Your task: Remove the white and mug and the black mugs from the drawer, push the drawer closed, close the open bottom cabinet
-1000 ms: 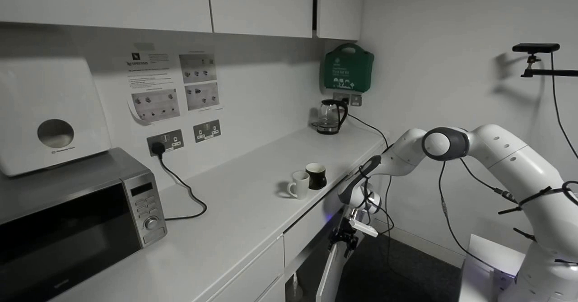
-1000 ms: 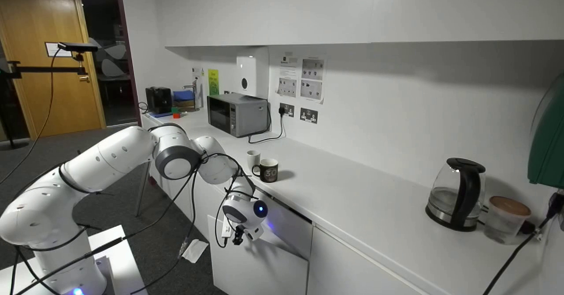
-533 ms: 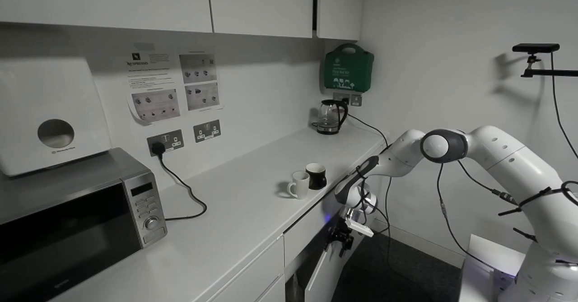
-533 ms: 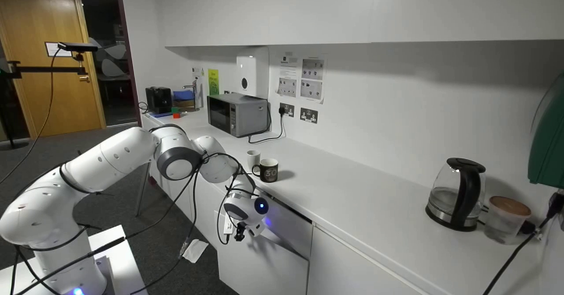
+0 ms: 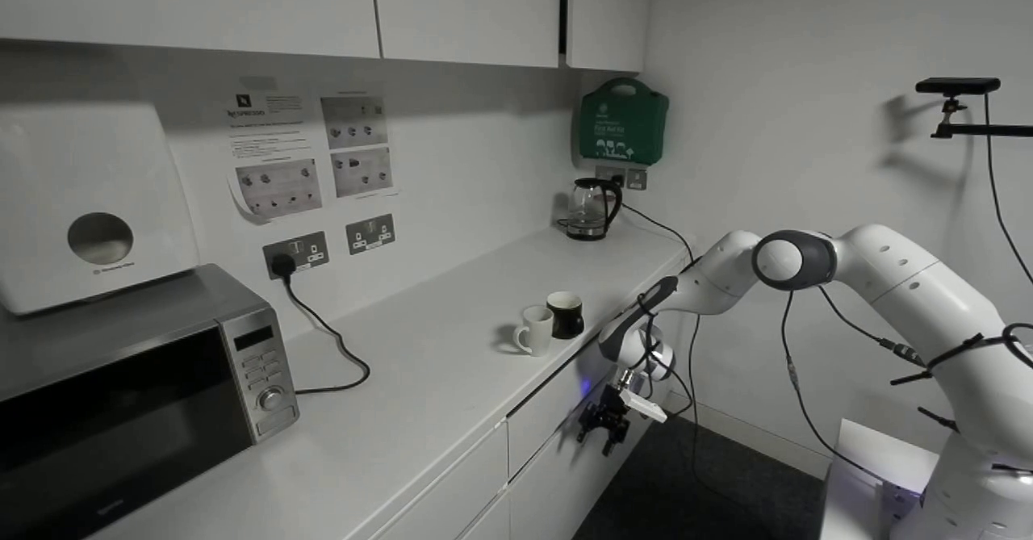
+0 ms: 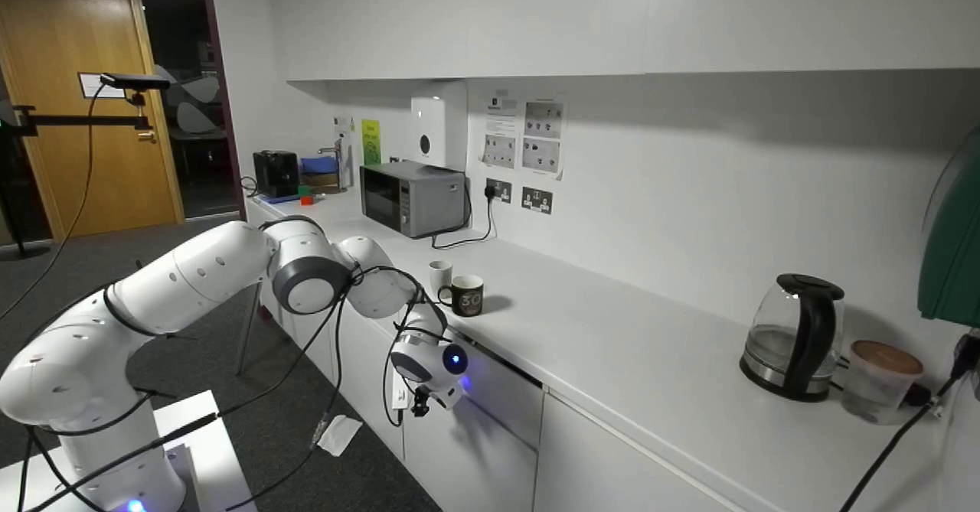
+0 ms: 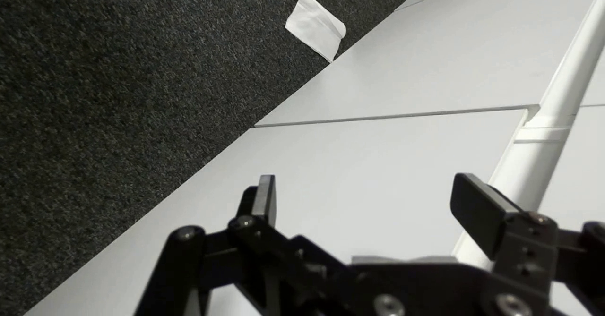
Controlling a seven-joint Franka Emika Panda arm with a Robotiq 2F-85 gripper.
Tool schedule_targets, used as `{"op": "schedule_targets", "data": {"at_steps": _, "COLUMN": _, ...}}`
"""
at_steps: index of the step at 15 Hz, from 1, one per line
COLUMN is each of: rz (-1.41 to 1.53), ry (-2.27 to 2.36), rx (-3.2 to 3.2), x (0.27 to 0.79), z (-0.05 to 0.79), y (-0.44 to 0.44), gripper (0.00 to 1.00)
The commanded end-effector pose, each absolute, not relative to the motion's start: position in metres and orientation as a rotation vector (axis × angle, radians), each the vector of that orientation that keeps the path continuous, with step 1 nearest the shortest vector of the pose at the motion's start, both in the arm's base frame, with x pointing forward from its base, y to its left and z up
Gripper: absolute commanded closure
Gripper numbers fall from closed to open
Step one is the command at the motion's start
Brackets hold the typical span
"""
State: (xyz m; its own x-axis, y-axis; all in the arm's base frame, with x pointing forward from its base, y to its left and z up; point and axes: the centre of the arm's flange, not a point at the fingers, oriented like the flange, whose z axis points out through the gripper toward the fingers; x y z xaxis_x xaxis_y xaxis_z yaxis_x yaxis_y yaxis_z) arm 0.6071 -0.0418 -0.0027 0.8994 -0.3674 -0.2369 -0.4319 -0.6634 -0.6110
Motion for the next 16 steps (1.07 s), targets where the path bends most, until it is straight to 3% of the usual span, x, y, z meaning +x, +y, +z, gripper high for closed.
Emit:
{"op": "schedule_targets", "data": {"at_steps": 1, "rz": 0.02, "ry": 0.488, "rx": -2.37, "x": 0.58, "z": 0.036, "y": -0.058, "gripper": 0.0}}
{"op": "schedule_targets", "data": {"at_steps": 16, "rz": 0.049, "ry": 0.474, "rx": -2.663, "x": 0.468, "z": 0.156, "y": -0.121, "gripper": 0.0}}
